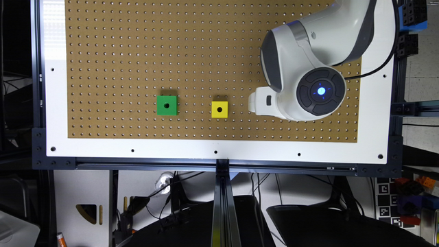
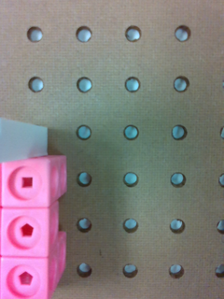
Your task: Pick up pink block.
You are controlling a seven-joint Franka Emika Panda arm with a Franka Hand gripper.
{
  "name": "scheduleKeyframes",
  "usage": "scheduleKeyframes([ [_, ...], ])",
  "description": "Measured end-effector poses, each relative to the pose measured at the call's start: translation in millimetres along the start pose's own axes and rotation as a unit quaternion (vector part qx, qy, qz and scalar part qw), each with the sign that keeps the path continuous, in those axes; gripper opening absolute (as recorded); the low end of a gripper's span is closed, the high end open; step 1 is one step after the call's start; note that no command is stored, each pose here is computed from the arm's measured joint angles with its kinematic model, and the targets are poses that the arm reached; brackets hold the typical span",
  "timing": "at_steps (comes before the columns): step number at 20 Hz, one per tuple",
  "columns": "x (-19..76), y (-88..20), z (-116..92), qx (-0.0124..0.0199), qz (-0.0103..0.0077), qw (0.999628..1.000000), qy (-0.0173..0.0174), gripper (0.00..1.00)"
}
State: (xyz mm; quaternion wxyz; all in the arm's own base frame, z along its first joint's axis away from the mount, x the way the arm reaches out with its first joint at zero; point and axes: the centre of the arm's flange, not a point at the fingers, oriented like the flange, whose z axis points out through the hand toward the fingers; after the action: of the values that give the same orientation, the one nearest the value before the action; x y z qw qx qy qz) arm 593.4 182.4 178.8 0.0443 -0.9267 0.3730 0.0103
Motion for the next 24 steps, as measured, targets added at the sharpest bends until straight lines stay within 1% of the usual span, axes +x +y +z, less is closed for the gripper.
scheduleKeyframes([
  [2, 0.7, 0.5, -0.9, -0.0013, 0.0005, 0.999999, 0.0001, 0.0],
  [3, 1.2, 0.8, -2.2, -0.0021, 0.0008, 0.999997, 0.0004, 0.0],
  [4, 1.6, 0.5, -4.8, -0.0022, 0.0008, 0.999997, 0.0012, 0.0],
  [5, 1.9, -0.3, -11.2, -0.0024, 0.0003, 0.999993, 0.0029, 0.0],
  [6, 2.1, -1.6, -21.8, -0.0036, -0.0005, 0.99998, 0.0052, 0.0],
  [7, 1.7, -2.7, -34.2, -0.006, -0.0012, 0.999954, 0.0073, 0.0],
  [9, 0.3, -3.8, -51.8, -0.0104, -0.0022, 0.999896, 0.0098, 0.0],
  [10, -0.4, -4.6, -60.1, -0.011, -0.0027, 0.999868, 0.0116, 0.0],
  [12, -2.2, -5.8, -79.8, -0.0127, -0.0034, 0.999794, 0.0155, 0.0],
  [14, -4.5, -6.1, -93.7, -0.0156, -0.0034, 0.999719, 0.0176, 0.0],
  [15, -5.1, -6.8, -99.8, -0.0145, -0.0031, 0.999699, 0.0195, 0.0],
  [17, -7.7, -7.3, -116.3, -0.0152, -0.0028, 0.999614, 0.0231, 0.0],
  [18, -9.6, -7.4, -125.2, -0.0162, -0.0029, 0.999559, 0.0247, 0.0],
  [19, -11.0, -7.5, -131.1, -0.0165, -0.0031, 0.999522, 0.026, 0.0],
  [21, -13.4, -7.6, -147.4, -0.0149, -0.0032, 0.99942, 0.0305, 0.0],
  [22, -14.6, -7.2, -155.2, -0.0147, -0.003, 0.999369, 0.0322, 0.0],
  [23, -17.0, -6.2, -168.4, -0.015, -0.0027, 0.999284, 0.0346, 0.0],
  [24, -18.9, -5.3, -176.7, -0.0156, -0.0026, 0.99923, 0.0359, 0.0],
])
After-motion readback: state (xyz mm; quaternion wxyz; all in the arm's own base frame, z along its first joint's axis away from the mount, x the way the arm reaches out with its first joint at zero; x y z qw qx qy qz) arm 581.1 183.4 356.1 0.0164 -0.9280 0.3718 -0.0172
